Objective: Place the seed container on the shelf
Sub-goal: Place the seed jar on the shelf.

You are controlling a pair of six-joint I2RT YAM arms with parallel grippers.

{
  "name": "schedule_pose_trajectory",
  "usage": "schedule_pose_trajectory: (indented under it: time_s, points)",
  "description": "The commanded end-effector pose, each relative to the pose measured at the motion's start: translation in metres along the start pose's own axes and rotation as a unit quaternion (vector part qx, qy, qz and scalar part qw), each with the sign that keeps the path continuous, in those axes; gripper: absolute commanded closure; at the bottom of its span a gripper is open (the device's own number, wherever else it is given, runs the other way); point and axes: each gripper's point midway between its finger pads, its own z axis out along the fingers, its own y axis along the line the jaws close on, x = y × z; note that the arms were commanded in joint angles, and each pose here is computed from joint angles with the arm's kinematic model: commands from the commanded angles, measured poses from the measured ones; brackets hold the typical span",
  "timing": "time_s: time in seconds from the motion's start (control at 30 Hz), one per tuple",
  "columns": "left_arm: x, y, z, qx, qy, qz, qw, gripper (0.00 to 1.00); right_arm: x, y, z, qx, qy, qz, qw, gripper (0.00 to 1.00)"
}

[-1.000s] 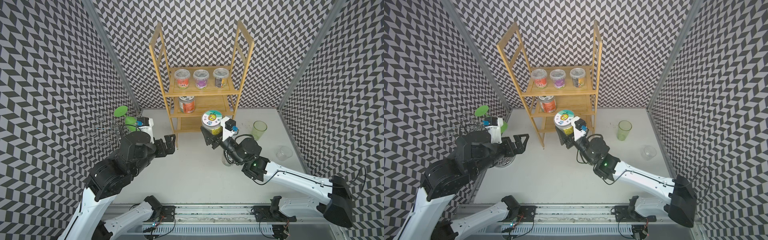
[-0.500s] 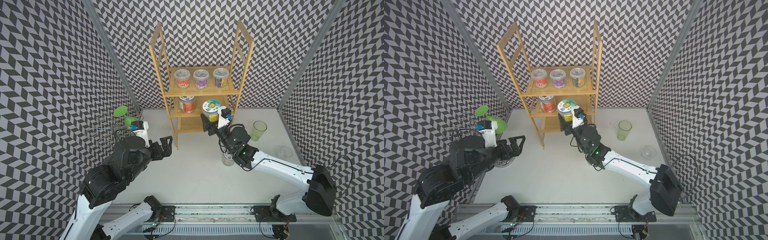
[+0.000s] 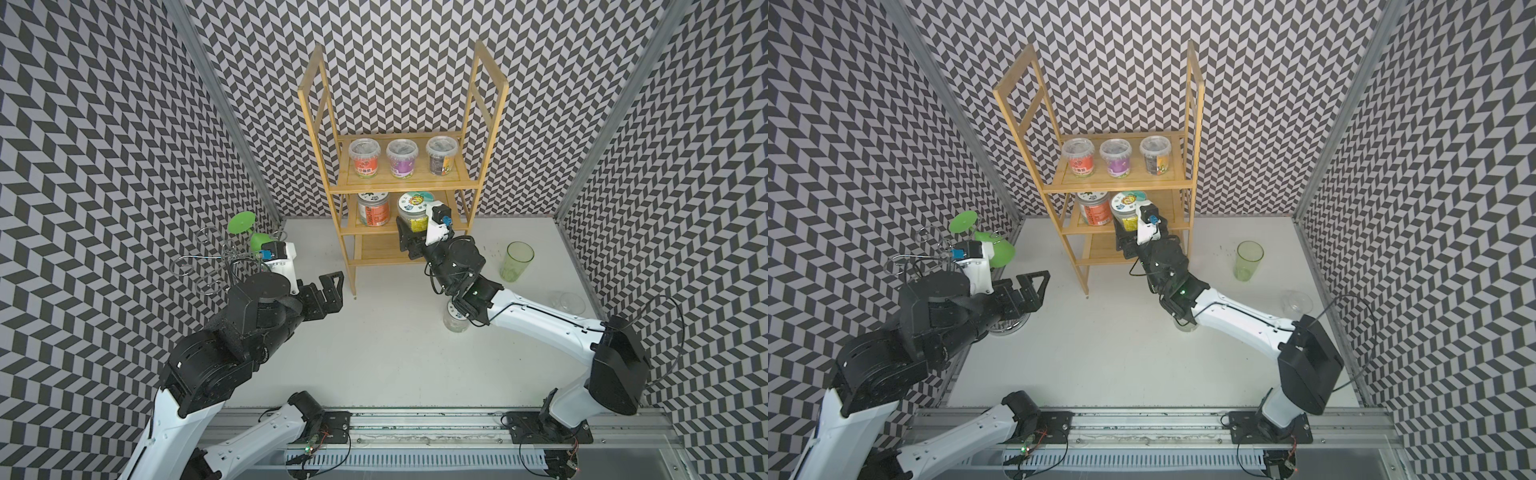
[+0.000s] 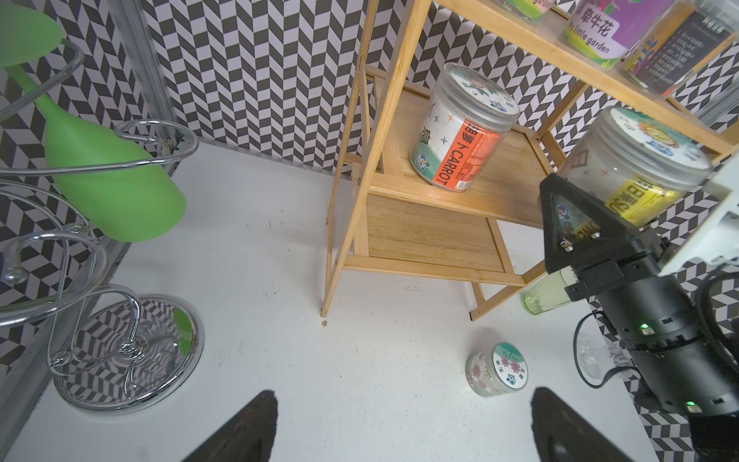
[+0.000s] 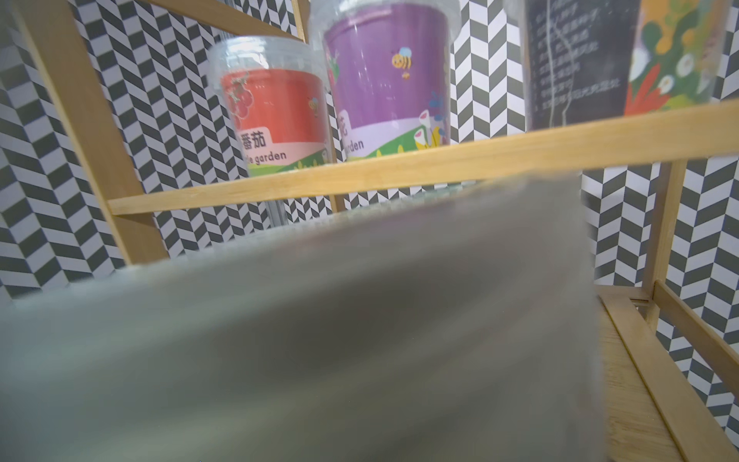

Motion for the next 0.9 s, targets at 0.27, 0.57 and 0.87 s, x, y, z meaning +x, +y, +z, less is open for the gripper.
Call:
schedule_pose_trajectory:
  time_s: [0.27, 0.57, 0.87]
  points:
    - [-0.004, 0.004, -0.001, -0.009, -0.008, 0.001, 1.0, 0.01, -0.031, -0.007, 0.008, 0.028, -0.035, 0.035, 0.998, 0.32]
    - [-0.003, 0.001, 0.003, -0.008, -0.005, 0.008, 1.0, 0.01, -0.021, -0.012, 0.013, 0.049, -0.01, 0.032, 0.998, 0.31]
    - [-0.002, 0.002, 0.002, -0.008, -0.005, 0.011, 1.0, 0.01, -0.001, -0.018, 0.019, 0.077, 0.032, 0.02, 0.996, 0.27]
